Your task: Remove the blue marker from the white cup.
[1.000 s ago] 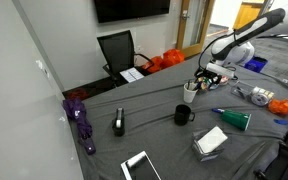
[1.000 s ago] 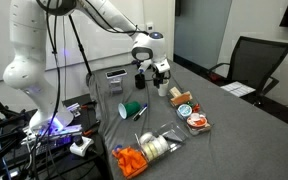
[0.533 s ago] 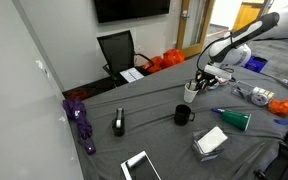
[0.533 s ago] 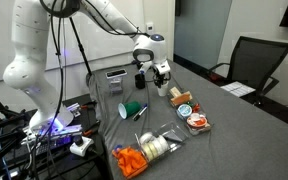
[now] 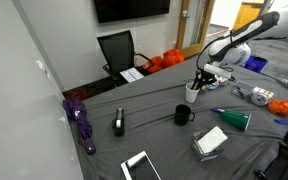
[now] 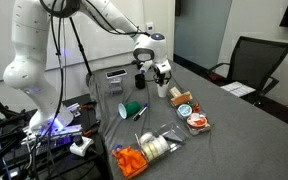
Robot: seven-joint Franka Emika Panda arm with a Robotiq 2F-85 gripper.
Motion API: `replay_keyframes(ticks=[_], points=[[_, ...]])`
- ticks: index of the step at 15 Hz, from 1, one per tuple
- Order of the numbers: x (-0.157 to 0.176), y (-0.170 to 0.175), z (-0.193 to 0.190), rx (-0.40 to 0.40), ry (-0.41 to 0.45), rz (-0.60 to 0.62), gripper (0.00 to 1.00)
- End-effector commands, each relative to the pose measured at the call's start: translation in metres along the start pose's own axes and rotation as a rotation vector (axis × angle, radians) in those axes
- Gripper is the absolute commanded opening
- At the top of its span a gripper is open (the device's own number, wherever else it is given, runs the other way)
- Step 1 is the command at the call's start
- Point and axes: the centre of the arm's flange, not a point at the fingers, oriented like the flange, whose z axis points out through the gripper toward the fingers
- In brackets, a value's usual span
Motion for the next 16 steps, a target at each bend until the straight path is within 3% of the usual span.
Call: replay_keyframes(ticks=[1,10,11,12,15,16], points=[[0.001,0.000,-0.007,0.024,0.021,-0.006,0.05],[0.004,-0.001,-0.017,0.022,0.068,-0.017,0.05],[0.005,-0.001,-0.015,0.013,0.068,-0.018,0.45],[0.005,-0.001,-0.014,0.007,0.068,-0.025,0.07],[0.006,0.000,-0.014,-0.008,0.071,-0.037,0.02],[0.006,0.000,-0.014,-0.010,0.073,-0.043,0.05]])
